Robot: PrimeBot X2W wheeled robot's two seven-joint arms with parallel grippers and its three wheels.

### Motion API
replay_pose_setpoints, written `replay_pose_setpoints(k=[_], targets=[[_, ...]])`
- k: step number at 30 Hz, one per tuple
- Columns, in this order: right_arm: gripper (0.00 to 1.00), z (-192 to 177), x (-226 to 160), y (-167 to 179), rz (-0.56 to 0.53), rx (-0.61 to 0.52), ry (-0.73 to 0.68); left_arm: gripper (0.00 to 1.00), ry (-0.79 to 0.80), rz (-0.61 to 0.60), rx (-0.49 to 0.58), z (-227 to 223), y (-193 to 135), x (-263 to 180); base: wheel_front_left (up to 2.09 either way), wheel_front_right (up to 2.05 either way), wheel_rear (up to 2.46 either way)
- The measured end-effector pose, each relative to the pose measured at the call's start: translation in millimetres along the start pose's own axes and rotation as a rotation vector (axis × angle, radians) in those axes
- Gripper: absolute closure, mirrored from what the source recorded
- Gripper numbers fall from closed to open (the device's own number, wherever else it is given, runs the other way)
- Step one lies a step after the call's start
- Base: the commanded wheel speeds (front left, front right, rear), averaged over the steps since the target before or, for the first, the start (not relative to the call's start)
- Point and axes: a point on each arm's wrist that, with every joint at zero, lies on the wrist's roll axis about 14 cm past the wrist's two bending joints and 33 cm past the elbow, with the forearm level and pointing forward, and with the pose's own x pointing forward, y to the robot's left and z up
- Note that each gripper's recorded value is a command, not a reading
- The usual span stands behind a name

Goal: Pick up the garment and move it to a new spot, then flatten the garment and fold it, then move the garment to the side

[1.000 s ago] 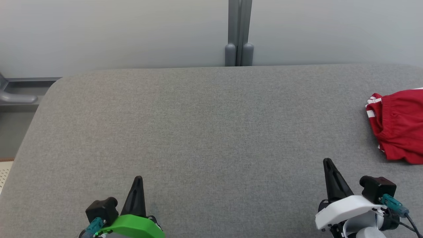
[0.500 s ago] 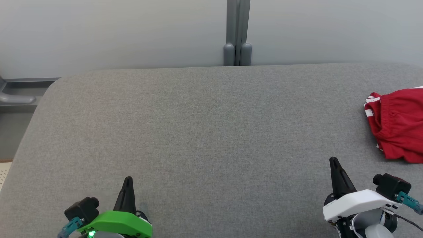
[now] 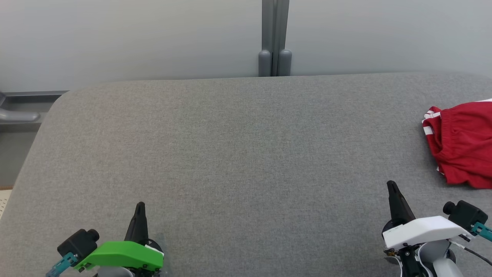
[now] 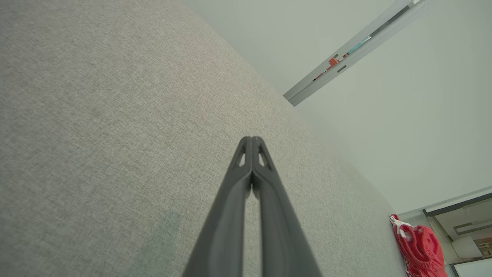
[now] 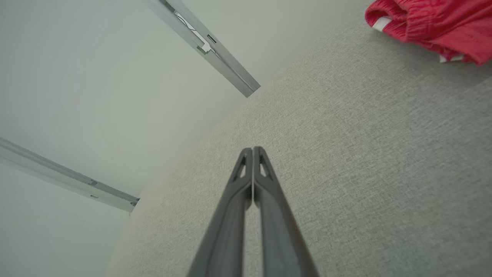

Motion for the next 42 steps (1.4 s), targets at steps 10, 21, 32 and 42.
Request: replay_pose_setpoints(k=[10, 21, 32, 42], targets=[[1.00, 5.0, 1.6, -3.3, -0.014, 0.128, -0.008, 1.00, -0.003, -0.002, -0.121, 7.2, 0.8, 3.6, 0.00, 0.00, 0.00], [1.00, 8.9, 3.0, -5.0, -0.019, 0.253, -0.013, 1.00, -0.010, -0.012, -0.243, 15.2, 0.2, 6.8, 0.00, 0.00, 0.00], [1.00, 13.9, 4.6, -6.1, -0.019, 0.369, -0.021, 1.00, -0.016, -0.026, -0.347, 22.9, -0.7, 9.8, 0.00, 0.00, 0.00], [1.00, 17.4, 5.2, -7.4, -0.017, 0.462, -0.027, 1.00, -0.026, -0.047, -0.438, 30.5, -2.8, 12.4, 0.00, 0.00, 0.00]])
